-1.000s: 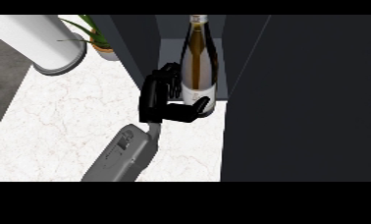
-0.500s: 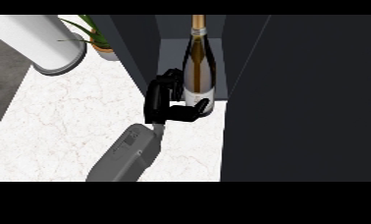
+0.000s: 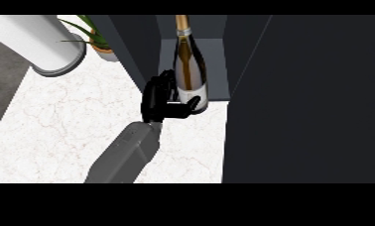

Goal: Pick up the wine, place it into the cabinet and close the cabinet

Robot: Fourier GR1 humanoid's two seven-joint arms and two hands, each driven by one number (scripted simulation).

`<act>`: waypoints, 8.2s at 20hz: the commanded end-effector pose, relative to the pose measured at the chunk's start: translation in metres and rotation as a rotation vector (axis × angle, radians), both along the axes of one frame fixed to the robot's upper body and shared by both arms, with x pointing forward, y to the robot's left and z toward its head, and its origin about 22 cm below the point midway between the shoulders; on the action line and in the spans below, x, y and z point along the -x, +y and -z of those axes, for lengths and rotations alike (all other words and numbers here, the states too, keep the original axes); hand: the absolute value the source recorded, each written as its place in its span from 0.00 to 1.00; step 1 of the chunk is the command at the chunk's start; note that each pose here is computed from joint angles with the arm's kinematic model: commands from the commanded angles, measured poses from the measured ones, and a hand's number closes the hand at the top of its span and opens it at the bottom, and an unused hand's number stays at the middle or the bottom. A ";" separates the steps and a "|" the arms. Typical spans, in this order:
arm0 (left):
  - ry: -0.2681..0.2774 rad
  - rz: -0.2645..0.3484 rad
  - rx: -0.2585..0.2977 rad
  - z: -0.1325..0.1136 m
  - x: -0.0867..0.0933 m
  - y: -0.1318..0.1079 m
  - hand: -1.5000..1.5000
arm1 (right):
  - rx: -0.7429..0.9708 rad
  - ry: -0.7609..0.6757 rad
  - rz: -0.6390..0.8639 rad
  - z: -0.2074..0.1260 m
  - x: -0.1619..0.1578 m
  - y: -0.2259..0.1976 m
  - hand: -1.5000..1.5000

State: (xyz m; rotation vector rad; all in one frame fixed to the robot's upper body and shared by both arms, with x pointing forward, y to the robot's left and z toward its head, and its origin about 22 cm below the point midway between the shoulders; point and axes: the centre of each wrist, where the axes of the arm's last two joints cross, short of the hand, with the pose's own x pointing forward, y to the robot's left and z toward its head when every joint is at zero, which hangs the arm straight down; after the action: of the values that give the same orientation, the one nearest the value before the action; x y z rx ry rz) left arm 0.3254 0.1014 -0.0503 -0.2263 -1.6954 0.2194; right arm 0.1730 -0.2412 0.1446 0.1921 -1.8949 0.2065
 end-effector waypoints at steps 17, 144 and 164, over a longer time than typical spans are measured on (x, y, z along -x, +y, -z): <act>0.017 0.026 0.062 -0.023 -0.042 -0.016 1.00 | -0.009 0.003 -0.016 0.004 0.001 -0.004 0.00; -0.195 0.045 -0.043 -0.186 0.205 0.269 0.00 | 0.361 -0.020 -0.234 -0.079 -0.142 0.229 1.00; -0.170 0.073 0.001 -0.147 0.168 0.209 0.00 | 0.387 -0.047 -0.144 -0.060 -0.228 0.157 1.00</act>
State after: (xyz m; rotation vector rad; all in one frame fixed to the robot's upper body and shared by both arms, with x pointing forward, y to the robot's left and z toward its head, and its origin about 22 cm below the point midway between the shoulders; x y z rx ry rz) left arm 0.1491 0.3187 0.1028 -0.3130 -1.8550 0.1460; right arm 0.3599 -0.0351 0.2022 0.2857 -1.8910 0.8195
